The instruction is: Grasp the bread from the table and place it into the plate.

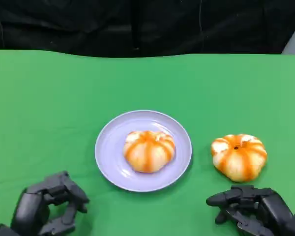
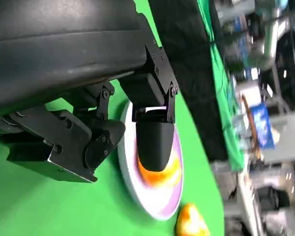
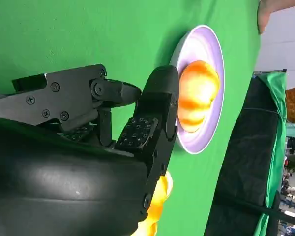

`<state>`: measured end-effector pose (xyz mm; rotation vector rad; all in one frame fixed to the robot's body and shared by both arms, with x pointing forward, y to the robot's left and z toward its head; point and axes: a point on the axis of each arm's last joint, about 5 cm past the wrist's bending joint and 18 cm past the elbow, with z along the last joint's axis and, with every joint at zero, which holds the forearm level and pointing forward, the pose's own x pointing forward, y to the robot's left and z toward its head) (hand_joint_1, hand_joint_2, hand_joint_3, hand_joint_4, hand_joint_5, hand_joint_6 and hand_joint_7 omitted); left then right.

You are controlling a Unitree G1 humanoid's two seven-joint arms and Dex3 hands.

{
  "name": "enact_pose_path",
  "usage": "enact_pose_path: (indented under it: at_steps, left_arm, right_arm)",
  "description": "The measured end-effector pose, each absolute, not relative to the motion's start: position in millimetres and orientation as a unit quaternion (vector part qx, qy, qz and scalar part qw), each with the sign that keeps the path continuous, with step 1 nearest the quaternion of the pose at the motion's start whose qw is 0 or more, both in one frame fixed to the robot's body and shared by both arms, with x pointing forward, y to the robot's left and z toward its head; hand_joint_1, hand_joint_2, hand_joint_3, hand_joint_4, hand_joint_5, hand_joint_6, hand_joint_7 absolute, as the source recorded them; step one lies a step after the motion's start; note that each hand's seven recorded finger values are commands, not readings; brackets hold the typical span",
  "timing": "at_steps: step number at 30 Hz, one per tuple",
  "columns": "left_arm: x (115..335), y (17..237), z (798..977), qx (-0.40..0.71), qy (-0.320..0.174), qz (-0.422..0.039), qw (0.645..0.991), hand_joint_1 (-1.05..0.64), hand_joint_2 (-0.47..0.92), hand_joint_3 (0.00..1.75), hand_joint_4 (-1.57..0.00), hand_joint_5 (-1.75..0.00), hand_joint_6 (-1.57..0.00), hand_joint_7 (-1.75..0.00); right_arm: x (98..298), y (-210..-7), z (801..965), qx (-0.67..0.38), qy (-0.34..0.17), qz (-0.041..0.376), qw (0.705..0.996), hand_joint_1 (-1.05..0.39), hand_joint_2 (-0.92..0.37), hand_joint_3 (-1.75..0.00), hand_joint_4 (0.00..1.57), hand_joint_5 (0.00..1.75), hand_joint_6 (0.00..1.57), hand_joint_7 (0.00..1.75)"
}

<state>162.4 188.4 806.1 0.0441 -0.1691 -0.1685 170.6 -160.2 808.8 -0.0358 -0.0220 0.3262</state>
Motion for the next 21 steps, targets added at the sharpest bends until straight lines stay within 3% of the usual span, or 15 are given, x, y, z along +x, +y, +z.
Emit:
enact_pose_path:
  at_steps: [6, 21]
  left_arm:
    - [159.7, 183.4, 805.8, 0.030, -0.085, -0.112, 0.990, 0.09, 0.53, 1.17, -0.88, -1.52, -0.91, -1.30]
    - [154.8, 183.9, 803.8, 0.030, -0.079, -0.122, 0.989, 0.08, 0.54, 1.18, -0.88, -1.51, -0.90, -1.29]
  right_arm:
    - [169.2, -161.5, 808.7, -0.020, -0.011, 0.159, 0.987, -0.09, -0.92, -0.38, 0.81, 1.14, 1.12, 0.28]
    - [166.0, -162.6, 810.0, -0.021, -0.015, 0.157, 0.987, -0.10, -0.92, -0.37, 0.81, 1.12, 1.13, 0.27]
